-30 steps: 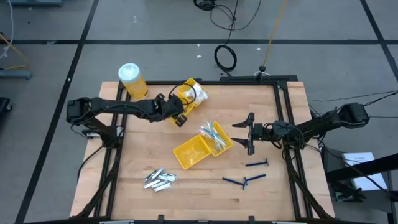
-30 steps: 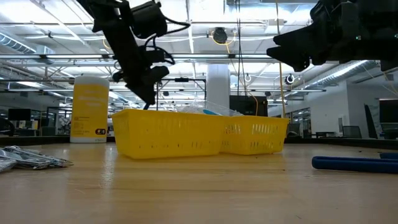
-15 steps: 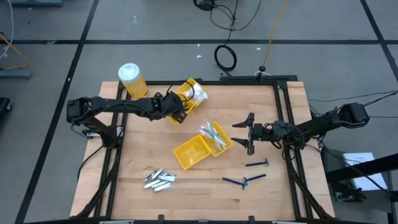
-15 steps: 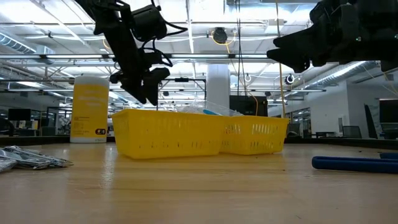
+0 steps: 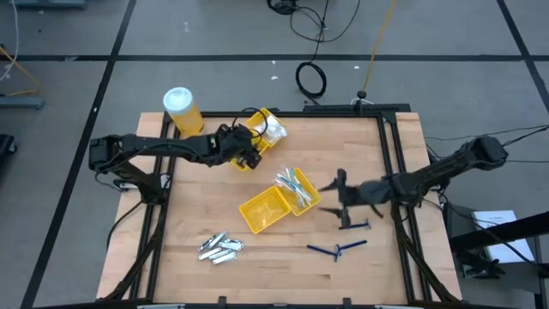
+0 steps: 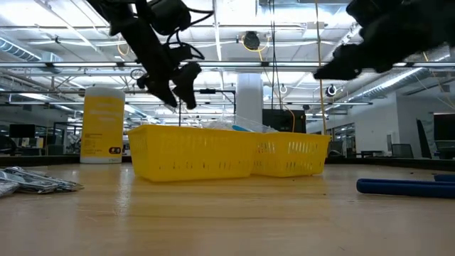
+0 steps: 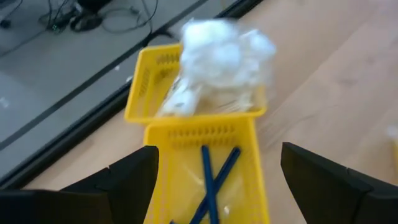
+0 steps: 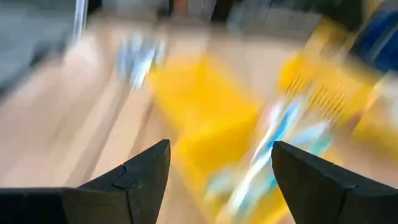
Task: Pick & Place Travel size toiletries
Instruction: Put the blue razor into the bottom left yellow basket
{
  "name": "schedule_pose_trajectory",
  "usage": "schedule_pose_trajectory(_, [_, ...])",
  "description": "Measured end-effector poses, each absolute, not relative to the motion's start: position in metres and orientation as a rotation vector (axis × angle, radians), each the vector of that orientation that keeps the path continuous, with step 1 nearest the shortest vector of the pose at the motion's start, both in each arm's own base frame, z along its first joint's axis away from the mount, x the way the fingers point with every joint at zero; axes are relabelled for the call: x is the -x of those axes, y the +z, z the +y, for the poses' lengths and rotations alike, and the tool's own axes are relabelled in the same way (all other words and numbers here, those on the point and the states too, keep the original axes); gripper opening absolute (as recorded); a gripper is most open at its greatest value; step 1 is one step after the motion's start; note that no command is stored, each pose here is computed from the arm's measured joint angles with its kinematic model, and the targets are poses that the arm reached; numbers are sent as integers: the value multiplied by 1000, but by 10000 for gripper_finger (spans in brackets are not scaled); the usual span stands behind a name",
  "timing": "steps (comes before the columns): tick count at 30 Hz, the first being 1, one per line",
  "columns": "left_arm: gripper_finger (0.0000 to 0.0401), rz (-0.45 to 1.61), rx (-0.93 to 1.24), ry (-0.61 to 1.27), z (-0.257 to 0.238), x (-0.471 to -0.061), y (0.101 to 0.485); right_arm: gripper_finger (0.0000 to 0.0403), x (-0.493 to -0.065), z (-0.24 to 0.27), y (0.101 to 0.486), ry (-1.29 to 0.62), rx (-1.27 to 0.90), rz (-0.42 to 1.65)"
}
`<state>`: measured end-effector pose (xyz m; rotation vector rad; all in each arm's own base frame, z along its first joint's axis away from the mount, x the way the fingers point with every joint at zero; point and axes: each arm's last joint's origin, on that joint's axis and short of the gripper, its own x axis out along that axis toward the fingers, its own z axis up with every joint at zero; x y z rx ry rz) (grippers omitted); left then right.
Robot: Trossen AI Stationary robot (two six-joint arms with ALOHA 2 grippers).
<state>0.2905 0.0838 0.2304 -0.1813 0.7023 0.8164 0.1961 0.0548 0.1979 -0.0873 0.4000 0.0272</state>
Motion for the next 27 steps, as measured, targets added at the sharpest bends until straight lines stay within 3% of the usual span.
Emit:
schedule_pose_trajectory(4, [330,655,178,796,81,-295,234,265,-191,78,202,12,64,799])
schedule_pose_trajectory(8, [325,639,178,782,77,-297,235,265,-179,97,194,59,-44,1014])
schedule_pose_trajectory(15, [325,635,191,781,75,-298,235,238,-160,113,162,74,-82,1118])
schedule_pose_trajectory(27, [316,621,227,793,75,-297,235,170,-138,98,117,-29,-129,1212])
